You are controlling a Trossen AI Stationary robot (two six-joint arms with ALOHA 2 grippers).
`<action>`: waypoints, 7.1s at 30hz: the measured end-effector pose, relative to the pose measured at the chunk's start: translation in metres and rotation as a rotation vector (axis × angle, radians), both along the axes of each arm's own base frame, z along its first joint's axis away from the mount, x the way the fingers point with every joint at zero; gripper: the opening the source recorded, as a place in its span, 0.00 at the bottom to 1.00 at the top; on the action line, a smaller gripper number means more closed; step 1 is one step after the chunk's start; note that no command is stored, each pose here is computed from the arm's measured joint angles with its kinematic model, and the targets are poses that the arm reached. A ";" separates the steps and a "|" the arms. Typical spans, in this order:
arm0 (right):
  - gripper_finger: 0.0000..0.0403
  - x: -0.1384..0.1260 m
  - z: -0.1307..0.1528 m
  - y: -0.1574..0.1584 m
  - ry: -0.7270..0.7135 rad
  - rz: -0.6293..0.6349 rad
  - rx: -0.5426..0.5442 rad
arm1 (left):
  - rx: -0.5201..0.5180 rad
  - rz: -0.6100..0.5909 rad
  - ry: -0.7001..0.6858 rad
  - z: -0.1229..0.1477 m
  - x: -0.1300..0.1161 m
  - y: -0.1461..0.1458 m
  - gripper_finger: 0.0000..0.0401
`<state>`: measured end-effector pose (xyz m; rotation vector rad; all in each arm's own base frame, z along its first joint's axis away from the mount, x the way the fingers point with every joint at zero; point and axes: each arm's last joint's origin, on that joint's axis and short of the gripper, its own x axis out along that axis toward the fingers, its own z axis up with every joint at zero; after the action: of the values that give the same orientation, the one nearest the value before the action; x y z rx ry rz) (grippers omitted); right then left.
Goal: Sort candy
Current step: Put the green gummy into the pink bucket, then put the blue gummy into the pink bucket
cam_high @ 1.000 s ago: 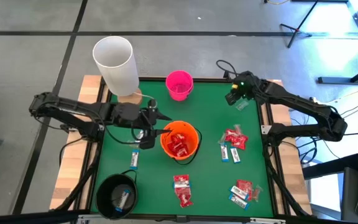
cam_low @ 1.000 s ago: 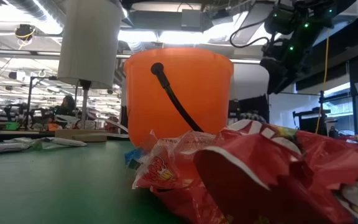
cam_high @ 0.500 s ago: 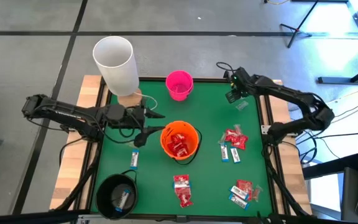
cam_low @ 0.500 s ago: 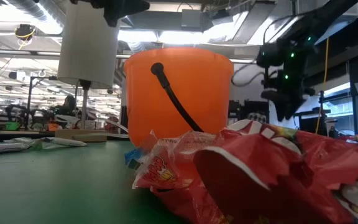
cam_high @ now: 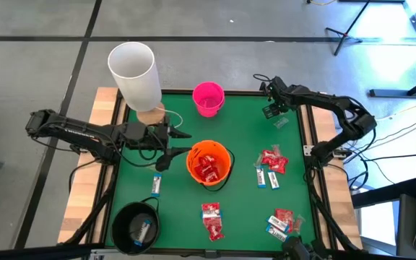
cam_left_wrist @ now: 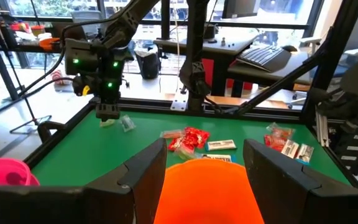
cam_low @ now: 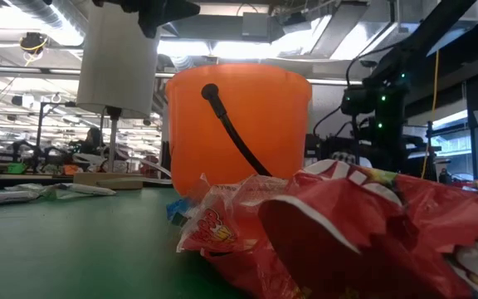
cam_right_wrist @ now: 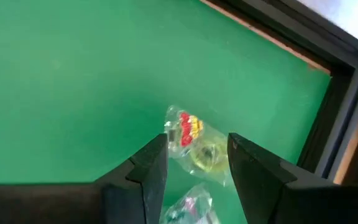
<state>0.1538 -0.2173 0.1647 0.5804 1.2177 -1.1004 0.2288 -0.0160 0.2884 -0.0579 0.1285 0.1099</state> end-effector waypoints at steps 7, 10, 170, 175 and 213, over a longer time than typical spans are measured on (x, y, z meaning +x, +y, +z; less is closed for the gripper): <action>0.37 0.001 -0.009 -0.003 -0.030 0.010 0.057 | -0.023 -0.008 -0.002 0.000 0.000 0.000 0.51; 0.33 0.001 -0.010 -0.003 -0.026 -0.012 0.055 | -0.027 -0.007 -0.002 0.000 0.000 0.000 0.51; 0.03 0.027 -0.038 0.090 0.066 0.029 0.060 | -0.065 0.023 0.025 -0.003 -0.002 -0.011 0.51; 0.01 0.037 -0.031 0.098 0.068 0.108 0.032 | -0.085 0.027 0.038 -0.005 -0.002 -0.011 0.51; 0.00 0.130 0.151 0.110 -0.997 0.761 -0.232 | -0.101 0.066 0.035 -0.005 -0.002 -0.010 0.51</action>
<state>0.2840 -0.1073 0.3156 0.3442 0.3403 -0.1998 0.2266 -0.0258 0.2832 -0.1611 0.1670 0.1698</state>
